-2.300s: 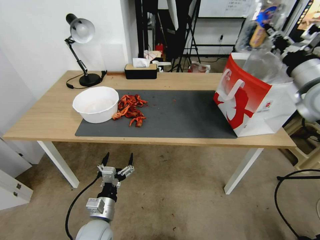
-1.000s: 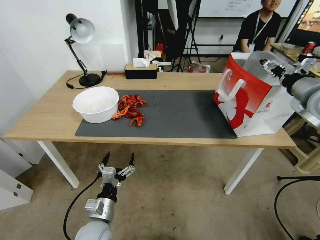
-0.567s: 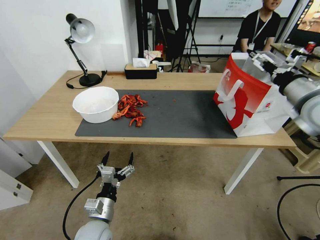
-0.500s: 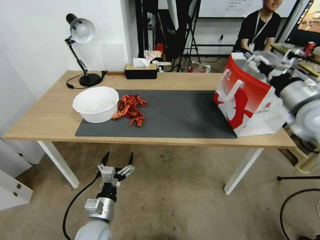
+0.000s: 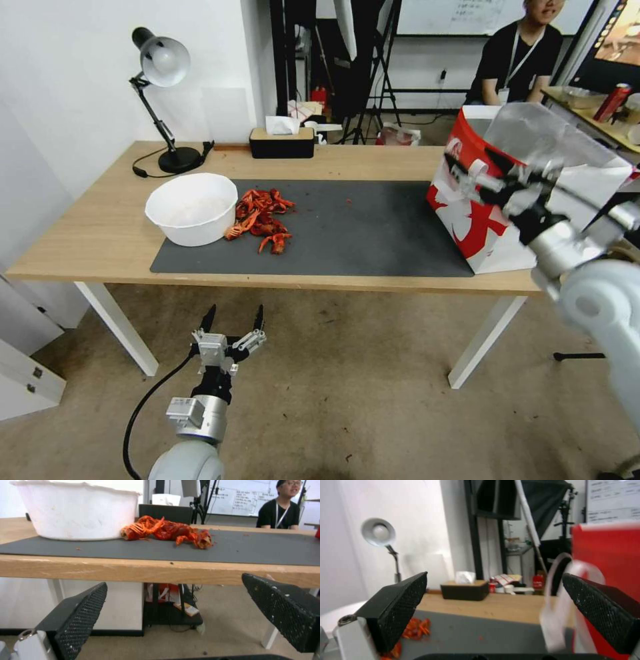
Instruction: Close the takeout container lid, then place the container into the takeout bag.
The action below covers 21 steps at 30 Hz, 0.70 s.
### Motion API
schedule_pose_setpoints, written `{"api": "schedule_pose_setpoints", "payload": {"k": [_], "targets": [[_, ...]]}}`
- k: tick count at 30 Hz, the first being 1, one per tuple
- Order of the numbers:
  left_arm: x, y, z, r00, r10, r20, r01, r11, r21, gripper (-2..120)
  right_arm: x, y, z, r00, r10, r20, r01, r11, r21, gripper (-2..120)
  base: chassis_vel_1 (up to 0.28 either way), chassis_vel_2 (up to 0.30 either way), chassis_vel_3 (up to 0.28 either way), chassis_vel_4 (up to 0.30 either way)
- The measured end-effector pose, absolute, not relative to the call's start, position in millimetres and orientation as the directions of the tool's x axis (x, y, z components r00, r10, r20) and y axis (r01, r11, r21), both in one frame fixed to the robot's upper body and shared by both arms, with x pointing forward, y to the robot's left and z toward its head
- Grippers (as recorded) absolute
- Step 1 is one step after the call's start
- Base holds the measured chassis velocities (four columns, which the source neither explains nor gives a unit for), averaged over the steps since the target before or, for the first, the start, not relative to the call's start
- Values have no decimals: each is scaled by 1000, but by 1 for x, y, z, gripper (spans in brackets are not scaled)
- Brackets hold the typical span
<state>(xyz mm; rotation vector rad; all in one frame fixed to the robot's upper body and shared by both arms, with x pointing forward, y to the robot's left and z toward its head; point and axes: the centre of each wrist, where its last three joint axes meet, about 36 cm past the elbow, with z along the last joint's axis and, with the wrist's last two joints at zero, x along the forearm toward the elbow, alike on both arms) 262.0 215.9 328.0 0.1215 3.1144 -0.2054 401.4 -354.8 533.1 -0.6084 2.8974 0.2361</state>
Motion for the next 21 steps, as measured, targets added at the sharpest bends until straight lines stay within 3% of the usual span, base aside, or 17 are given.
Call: {"api": "schedule_pose_setpoints", "payload": {"k": [11, 21], "targets": [[249, 224, 330, -1000, 18, -14, 20, 989, -149, 100, 356, -349, 443, -956, -226, -189, -239, 970, 49, 100, 0, 0, 0, 0], [244, 222, 328, -999, 10, -30, 15, 987, -161, 100, 318, -340, 406, -980, -132, -150, -146, 985, 86, 100, 0, 0, 0, 0]]}}
